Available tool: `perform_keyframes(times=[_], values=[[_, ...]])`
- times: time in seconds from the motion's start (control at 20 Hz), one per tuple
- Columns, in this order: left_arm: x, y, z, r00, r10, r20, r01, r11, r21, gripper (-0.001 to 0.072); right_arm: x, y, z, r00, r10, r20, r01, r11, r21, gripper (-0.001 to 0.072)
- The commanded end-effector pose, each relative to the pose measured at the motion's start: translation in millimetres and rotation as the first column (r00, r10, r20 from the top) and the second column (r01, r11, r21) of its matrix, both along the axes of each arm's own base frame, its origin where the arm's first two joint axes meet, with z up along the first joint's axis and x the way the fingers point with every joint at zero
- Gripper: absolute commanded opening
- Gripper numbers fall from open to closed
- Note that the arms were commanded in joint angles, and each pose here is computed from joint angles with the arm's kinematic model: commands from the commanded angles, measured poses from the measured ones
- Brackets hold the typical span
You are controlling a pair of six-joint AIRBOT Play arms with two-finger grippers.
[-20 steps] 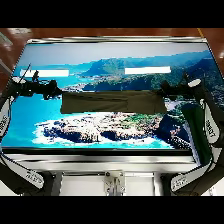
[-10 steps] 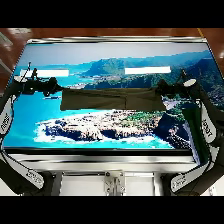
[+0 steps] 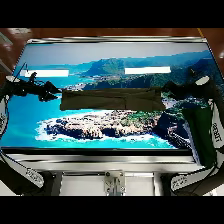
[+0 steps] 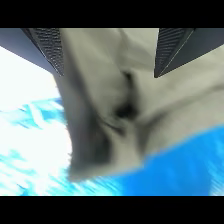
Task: Fold the shirts.
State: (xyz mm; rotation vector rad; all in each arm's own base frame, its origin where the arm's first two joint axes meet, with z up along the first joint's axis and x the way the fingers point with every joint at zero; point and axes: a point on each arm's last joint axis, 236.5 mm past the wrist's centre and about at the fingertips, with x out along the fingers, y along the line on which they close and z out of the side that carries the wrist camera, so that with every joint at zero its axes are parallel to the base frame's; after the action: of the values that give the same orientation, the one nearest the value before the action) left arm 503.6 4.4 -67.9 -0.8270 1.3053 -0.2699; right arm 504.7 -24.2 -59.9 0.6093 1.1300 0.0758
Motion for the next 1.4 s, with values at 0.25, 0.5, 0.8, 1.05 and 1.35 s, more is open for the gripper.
perform_keyframes(times=[0.25, 0.5, 0.8, 1.05, 1.35], values=[[-24.2, -17.1, 48.6, 0.994, -0.111, 0.013, 0.112, 0.994, -0.012, 0.0504, -26.6, 20.4, -53.8, 0.983, 0.030, -0.181, -0.001, 0.987, 0.158, 0.0677], [-18.6, -47.7, 58.6, 0.983, -0.173, 0.066, 0.173, 0.985, 0.009, 0.0503, -29.6, 38.2, -71.4, 0.972, 0.024, -0.235, 0.028, 0.976, 0.215, 0.0572], [3.4, -108.5, 65.9, 0.965, -0.204, 0.165, 0.205, 0.979, 0.014, 0.0089, -22.4, 42.8, -27.4, 0.988, 0.070, -0.139, -0.037, 0.975, 0.221, 0.0058], [6.6, -233.5, 65.6, 0.911, -0.302, 0.283, 0.318, 0.948, -0.014, 0.0041, -38.7, 56.1, 92.0, 0.988, 0.148, 0.039, -0.152, 0.971, 0.183, 0.0058], [-37.6, -392.0, 53.8, 0.875, -0.350, 0.334, 0.405, 0.908, -0.109, 0.0040, -88.1, 77.2, 197.3, 0.973, 0.177, 0.150, -0.200, 0.968, 0.154, 0.0058]])
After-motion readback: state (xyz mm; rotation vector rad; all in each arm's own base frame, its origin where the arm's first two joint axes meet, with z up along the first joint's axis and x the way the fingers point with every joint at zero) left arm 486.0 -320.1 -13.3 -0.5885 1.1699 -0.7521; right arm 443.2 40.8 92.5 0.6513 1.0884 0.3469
